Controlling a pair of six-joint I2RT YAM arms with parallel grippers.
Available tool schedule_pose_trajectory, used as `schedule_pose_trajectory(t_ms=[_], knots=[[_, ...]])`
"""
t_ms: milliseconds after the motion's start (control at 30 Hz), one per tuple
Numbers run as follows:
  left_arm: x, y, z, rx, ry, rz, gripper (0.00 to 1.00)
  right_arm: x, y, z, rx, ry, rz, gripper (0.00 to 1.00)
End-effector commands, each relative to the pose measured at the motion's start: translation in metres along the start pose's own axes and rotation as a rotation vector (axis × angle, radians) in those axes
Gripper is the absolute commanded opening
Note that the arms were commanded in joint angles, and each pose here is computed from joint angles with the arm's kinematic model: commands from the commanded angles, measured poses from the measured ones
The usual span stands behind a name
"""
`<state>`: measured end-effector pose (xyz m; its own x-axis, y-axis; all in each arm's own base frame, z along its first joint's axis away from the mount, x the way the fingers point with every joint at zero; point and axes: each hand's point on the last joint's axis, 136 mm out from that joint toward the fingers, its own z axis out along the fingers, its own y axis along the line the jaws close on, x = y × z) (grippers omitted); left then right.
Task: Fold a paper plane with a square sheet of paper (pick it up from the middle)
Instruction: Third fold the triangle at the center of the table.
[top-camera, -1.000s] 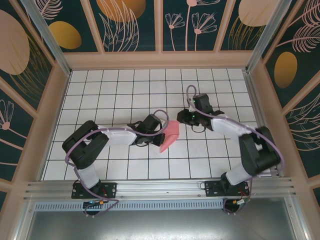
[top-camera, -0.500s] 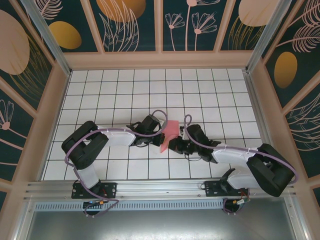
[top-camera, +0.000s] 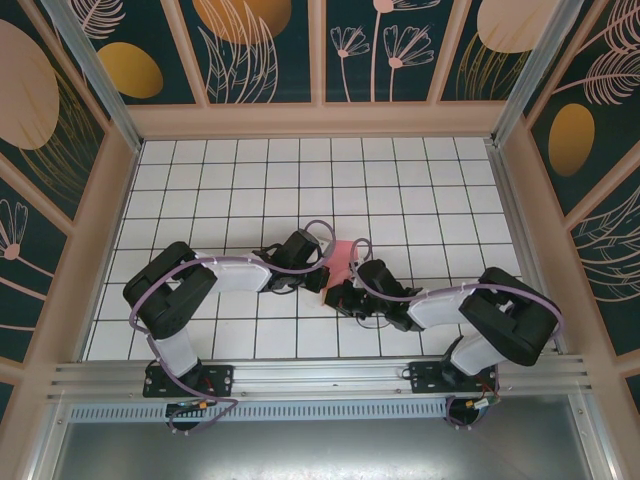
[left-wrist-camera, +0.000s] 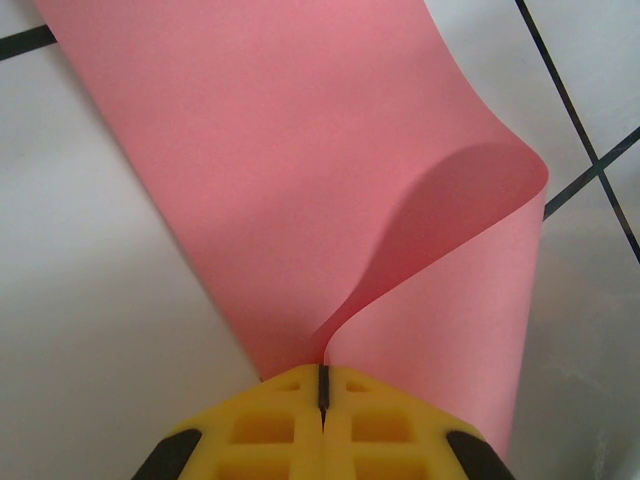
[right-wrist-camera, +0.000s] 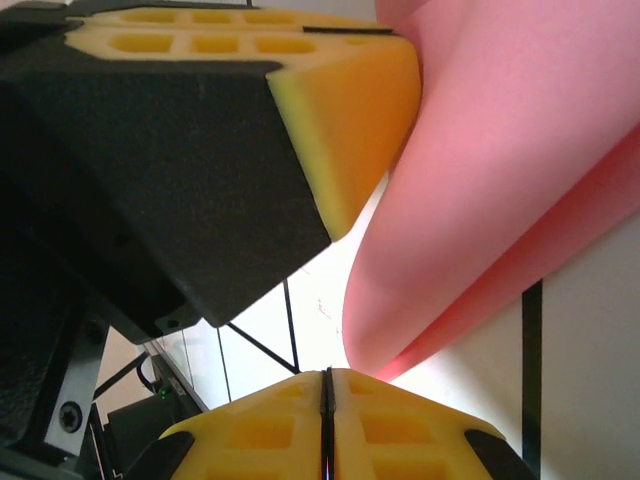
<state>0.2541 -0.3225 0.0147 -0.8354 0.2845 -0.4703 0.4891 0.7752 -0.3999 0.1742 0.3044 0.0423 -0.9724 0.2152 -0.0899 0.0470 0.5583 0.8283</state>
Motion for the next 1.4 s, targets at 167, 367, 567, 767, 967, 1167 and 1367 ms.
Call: schedule_pose_trajectory(t_ms=[167, 367, 567, 767, 967, 1167, 1367], knots=[[0.032, 0.015, 0.007, -0.043, 0.115, 0.004, 0.03, -0.008, 0.01, 0.004, -0.037, -0.039, -0.003, 0.12], [0.031, 0.015, 0.007, -0.043, 0.115, 0.007, 0.03, -0.007, 0.008, 0.01, -0.035, -0.023, 0.001, 0.12], [0.031, 0.015, 0.008, -0.05, 0.114, 0.011, 0.02, -0.004, -0.006, 0.014, 0.0, -0.015, 0.018, 0.13], [0.03, 0.017, 0.009, -0.061, 0.116, 0.019, 0.02, -0.001, -0.017, 0.017, 0.027, -0.005, 0.032, 0.13], [0.03, 0.018, 0.01, -0.066, 0.12, 0.023, 0.02, 0.004, -0.034, 0.018, 0.091, 0.015, 0.059, 0.13], [0.028, 0.018, 0.009, -0.068, 0.117, 0.027, 0.02, -0.01, -0.003, 0.006, 0.034, -0.023, 0.015, 0.14], [0.029, 0.018, 0.009, -0.069, 0.119, 0.029, 0.02, -0.025, 0.004, -0.004, 0.024, -0.066, 0.011, 0.11]])
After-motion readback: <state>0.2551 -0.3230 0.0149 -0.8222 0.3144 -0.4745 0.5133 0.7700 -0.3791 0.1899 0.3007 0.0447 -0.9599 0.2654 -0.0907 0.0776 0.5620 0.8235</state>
